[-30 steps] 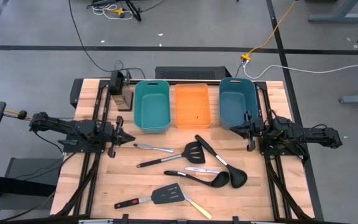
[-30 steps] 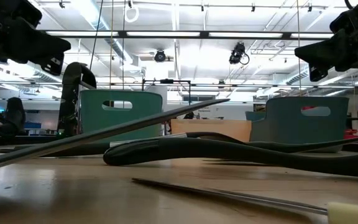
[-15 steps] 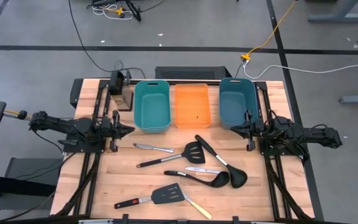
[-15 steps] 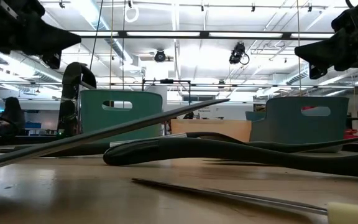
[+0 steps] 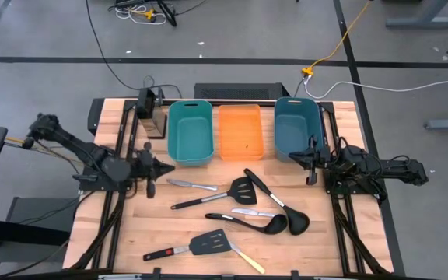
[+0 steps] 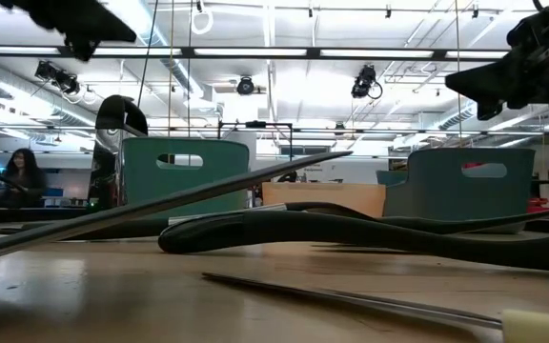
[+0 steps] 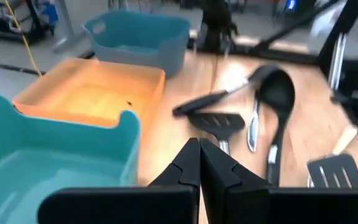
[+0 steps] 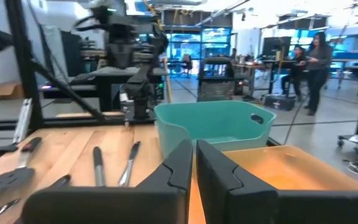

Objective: Pick & Place Kitchen Items
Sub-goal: Put the bottom black spatula into the light green bin

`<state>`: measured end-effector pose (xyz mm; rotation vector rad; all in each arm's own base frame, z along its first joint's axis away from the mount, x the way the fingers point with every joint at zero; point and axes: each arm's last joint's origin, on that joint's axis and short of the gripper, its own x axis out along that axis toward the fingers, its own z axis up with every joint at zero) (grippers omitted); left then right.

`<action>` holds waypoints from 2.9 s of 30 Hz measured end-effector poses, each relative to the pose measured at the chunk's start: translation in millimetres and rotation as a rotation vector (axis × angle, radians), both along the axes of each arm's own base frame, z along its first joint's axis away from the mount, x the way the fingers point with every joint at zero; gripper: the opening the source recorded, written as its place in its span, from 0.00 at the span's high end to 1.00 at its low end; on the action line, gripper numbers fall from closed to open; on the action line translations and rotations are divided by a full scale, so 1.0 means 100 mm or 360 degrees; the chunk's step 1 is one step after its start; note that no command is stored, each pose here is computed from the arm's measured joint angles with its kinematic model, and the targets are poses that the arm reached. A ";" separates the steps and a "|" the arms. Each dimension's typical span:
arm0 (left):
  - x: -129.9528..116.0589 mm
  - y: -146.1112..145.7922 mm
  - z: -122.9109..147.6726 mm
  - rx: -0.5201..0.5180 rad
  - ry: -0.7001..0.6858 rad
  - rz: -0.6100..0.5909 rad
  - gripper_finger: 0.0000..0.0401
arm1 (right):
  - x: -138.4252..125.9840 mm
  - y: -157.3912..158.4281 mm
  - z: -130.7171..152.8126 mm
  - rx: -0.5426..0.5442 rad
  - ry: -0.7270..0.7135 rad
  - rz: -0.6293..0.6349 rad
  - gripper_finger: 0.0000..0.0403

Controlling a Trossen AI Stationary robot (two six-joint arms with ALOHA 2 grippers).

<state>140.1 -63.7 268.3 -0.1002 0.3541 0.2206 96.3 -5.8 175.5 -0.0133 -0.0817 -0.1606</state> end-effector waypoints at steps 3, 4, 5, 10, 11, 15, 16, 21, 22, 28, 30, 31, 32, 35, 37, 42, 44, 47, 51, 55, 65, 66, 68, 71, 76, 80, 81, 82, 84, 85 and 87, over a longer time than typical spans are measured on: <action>0.08 -0.19 0.13 -0.0001 0.0151 -0.0006 1.00 | 0.00 -0.01 0.01 0.0002 -0.0007 -0.0030 0.92; 0.10 -0.26 0.18 -0.0024 0.0200 0.0003 1.00 | 0.00 -0.01 0.01 0.0003 -0.0007 -0.0039 0.92; 0.12 -0.32 0.22 -0.0042 0.0252 0.0008 1.00 | 0.00 -0.01 0.00 0.0003 -0.0007 -0.0046 0.92; 0.15 -0.64 0.29 -0.0141 0.0554 -0.0035 0.99 | 0.00 -0.02 0.01 0.0015 -0.0009 -0.0099 0.92; 0.16 -0.70 0.29 -0.0172 0.0633 -0.0052 0.98 | 0.00 -0.02 0.01 0.0019 -0.0010 -0.0106 0.92; 0.23 -0.93 0.22 -0.0292 0.0910 -0.0124 0.98 | 0.00 -0.02 0.00 0.0026 -0.0010 -0.0122 0.92; 0.26 -0.99 0.20 -0.0328 0.0951 -0.0131 0.98 | 0.00 -0.02 0.00 0.0026 -0.0010 -0.0122 0.92; 0.38 -1.20 0.07 -0.0465 0.1072 -0.0059 0.96 | 0.00 -0.02 0.00 0.0026 -0.0008 -0.0124 0.92; 0.40 -1.24 0.03 -0.0482 0.1112 -0.0048 0.94 | 0.00 -0.02 0.00 0.0026 -0.0005 -0.0124 0.92; 0.53 -1.45 -0.18 -0.0659 0.1314 -0.0088 0.75 | 0.00 -0.02 0.00 0.0026 -0.0005 -0.0123 0.92; 0.57 -1.51 -0.22 -0.0721 0.1321 -0.0119 0.66 | 0.00 -0.02 0.00 0.0030 -0.0006 -0.0123 0.92; 0.58 -1.54 -0.23 -0.0751 0.1313 -0.0127 0.61 | 0.00 -0.02 0.00 0.0039 -0.0008 -0.0122 0.92; 0.60 -1.57 -0.23 -0.0771 0.1295 -0.0142 0.56 | 0.00 -0.02 0.00 0.0047 -0.0010 -0.0121 0.92; 0.62 -1.65 -0.27 -0.0766 0.1225 -0.0175 0.43 | 0.00 -0.02 0.00 0.0056 -0.0012 -0.0120 0.92; 0.61 -1.69 -0.28 -0.0760 0.1202 -0.0185 0.37 | 0.00 -0.02 0.00 0.0056 -0.0013 -0.0120 0.92; 0.56 -1.82 -0.41 -0.0753 0.1220 -0.0142 0.31 | 0.00 -0.02 0.00 0.0057 -0.0012 -0.0118 0.92; 0.55 -1.88 -0.47 -0.0766 0.1222 -0.0142 0.30 | 0.00 -0.02 0.00 0.0061 -0.0010 -0.0119 0.92; 0.54 -1.97 -0.59 -0.0745 0.1248 -0.0145 0.30 | 0.00 -0.02 0.00 0.0062 -0.0010 -0.0119 0.92; 0.54 -2.07 -0.73 -0.0701 0.1270 -0.0160 0.30 | 0.00 -0.02 0.00 0.0061 -0.0009 -0.0118 0.92; 0.54 -2.12 -0.90 -0.0607 0.1330 -0.0160 0.30 | 0.00 -0.02 0.00 0.0075 -0.0011 -0.0117 0.92; 0.57 -2.19 -1.26 -0.0445 0.1478 -0.0159 0.30 | 0.00 -0.02 -0.01 0.0108 -0.0008 -0.0112 0.92; 0.56 -2.19 -1.28 -0.0431 0.1486 -0.0156 0.30 | 0.00 -0.02 -0.01 0.0114 -0.0009 -0.0112 0.92; 0.55 -2.20 -1.28 -0.0419 0.1479 -0.0160 0.31 | 0.00 -0.02 -0.01 0.0121 -0.0010 -0.0111 0.92; 0.56 -2.20 -1.29 -0.0388 0.1445 -0.0152 0.33 | 0.00 -0.02 -0.01 0.0121 -0.0008 -0.0111 0.92; 0.55 -2.19 -1.29 -0.0348 0.1480 -0.0194 0.41 | 0.00 -0.02 -0.01 0.0114 -0.0001 -0.0113 0.92; 0.54 -2.17 -1.30 -0.0322 0.1489 -0.0181 0.54 | 0.00 -0.02 -0.01 0.0113 0.0005 -0.0114 0.92; 0.54 -2.17 -1.30 -0.0318 0.1494 -0.0175 0.58 | 0.00 -0.02 -0.02 0.0113 0.0007 -0.0113 0.92; 0.54 -2.17 -1.30 -0.0320 0.1500 -0.0169 0.62 | 0.00 -0.02 -0.02 0.0113 0.0013 -0.0115 0.92; 0.53 -2.16 -1.30 -0.0324 0.1510 -0.0164 0.70 | 0.00 -0.02 -0.02 0.0113 0.0019 -0.0116 0.92; 0.53 -2.16 -1.30 -0.0328 0.1512 -0.0162 0.71 | 0.00 -0.02 -0.02 0.0113 0.0019 -0.0117 0.92; 0.53 -2.16 -1.30 -0.0331 0.1512 -0.0164 0.71 | 0.00 -0.02 -0.02 0.0112 0.0018 -0.0117 0.92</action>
